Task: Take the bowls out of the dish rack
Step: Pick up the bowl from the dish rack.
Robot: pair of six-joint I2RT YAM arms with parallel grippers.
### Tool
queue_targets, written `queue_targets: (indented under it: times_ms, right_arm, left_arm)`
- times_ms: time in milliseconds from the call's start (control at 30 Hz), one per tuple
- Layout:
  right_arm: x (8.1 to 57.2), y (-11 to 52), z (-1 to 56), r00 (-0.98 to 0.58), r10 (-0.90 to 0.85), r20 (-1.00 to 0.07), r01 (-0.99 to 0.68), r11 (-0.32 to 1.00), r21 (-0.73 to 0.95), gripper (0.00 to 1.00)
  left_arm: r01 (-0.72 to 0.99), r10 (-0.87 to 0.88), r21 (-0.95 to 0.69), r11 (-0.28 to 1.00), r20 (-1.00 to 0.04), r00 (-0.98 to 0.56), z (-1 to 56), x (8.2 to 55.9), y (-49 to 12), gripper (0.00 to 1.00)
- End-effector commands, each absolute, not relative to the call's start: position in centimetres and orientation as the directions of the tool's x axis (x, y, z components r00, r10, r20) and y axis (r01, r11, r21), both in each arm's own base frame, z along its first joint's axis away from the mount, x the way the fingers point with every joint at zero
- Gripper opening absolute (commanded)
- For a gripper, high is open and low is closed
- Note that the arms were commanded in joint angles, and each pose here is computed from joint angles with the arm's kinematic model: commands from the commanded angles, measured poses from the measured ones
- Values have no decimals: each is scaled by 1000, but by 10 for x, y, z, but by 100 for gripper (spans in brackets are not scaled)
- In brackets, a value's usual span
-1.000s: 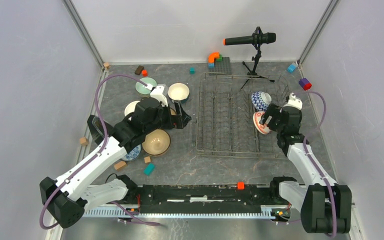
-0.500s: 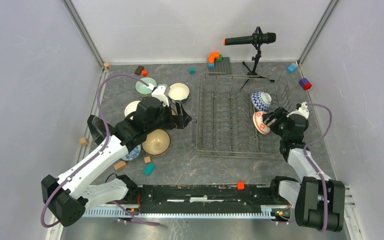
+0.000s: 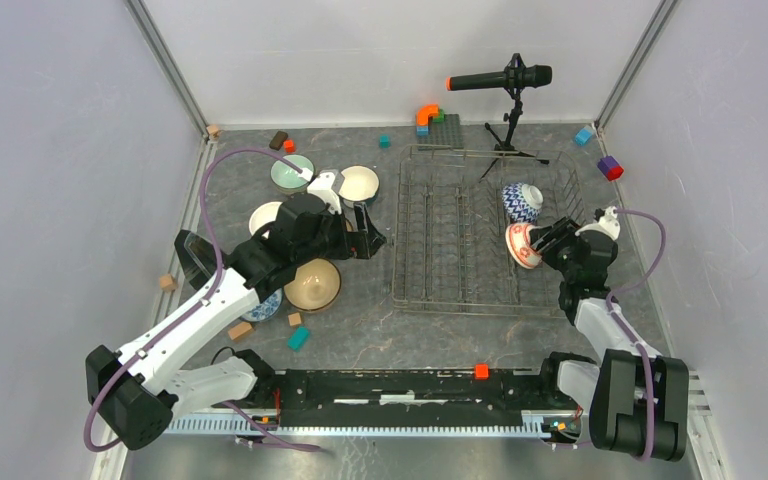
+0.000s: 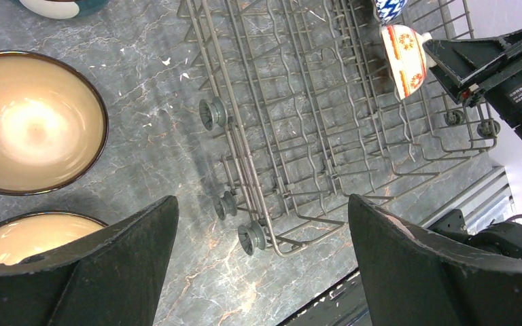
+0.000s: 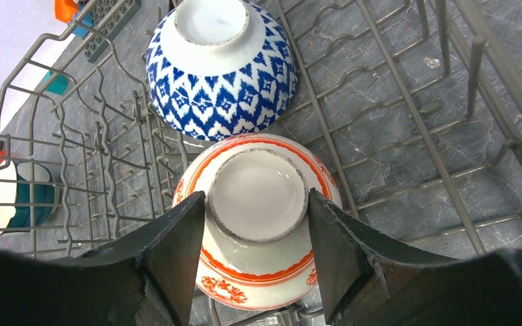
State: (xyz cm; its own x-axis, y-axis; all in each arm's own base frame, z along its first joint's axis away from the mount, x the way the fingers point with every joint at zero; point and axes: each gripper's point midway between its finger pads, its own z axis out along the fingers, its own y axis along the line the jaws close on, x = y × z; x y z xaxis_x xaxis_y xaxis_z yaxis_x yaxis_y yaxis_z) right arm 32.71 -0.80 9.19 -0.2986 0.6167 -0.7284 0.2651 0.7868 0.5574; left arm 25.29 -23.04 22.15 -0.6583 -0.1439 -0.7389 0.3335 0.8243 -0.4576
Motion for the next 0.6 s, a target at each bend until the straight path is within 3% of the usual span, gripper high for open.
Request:
queue_targets:
  times_ms: [0, 133, 267, 333, 567]
  right_arm:
    - [327, -9, 91, -289, 613, -736, 258, 790, 557, 58]
    - [327, -10, 92, -280, 616, -736, 255, 787, 562, 53]
    - [329, -8, 91, -289, 616, -733, 246, 787, 565, 66]
    - [329, -8, 90, -292, 616, -731, 247, 787, 565, 68]
    - [326, -8, 84, -294, 625, -723, 251, 780, 573, 47]
  left_arm:
    - [357, -170, -487, 797, -748, -642, 236, 255, -238, 100]
    - [358, -171, -490, 795, -747, -643, 237, 254, -239, 100]
    - [359, -171, -492, 794, -745, -644, 237, 254, -239, 100]
    - [358, -171, -492, 793, -745, -644, 237, 254, -239, 100]
    - [359, -169, -491, 794, -746, -645, 236, 254, -239, 100]
